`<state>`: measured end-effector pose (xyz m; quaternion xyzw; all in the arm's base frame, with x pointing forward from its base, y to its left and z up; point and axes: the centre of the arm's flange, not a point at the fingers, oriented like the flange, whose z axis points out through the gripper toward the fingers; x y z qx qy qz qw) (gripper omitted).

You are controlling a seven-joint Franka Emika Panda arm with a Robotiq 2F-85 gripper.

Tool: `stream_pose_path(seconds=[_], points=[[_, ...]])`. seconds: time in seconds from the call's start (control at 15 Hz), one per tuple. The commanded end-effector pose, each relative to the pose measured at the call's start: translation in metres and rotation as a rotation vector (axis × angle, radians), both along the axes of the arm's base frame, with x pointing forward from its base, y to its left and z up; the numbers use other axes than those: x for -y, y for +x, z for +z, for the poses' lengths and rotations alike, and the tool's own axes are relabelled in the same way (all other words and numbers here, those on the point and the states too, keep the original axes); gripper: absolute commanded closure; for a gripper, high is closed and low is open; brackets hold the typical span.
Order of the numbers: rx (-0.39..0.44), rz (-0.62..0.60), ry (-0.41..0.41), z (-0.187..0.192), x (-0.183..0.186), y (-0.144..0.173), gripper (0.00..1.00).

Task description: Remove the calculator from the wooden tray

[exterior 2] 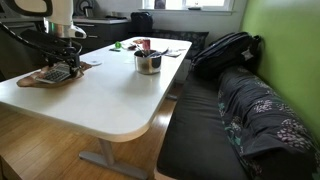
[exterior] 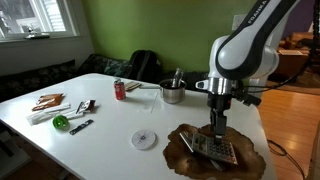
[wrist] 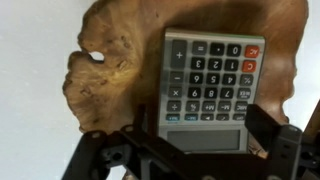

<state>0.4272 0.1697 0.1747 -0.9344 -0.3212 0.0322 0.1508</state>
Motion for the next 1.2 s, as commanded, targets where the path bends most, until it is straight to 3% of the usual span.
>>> stream_pose_path(seconds=[0.0,0.53,0.87,1.13], points=[[-0.042,-0.003,0.006,-0.003,0.007,-0.007,0.0],[-0.065,0.032,0.0,-0.013,-0.003,-0.016,0.0],[-0.071,0.024,-0.018,-0.015,0.012,-0.019,0.0],[-0.084,-0.014,0.02,-0.026,0.022,-0.015,0.0]])
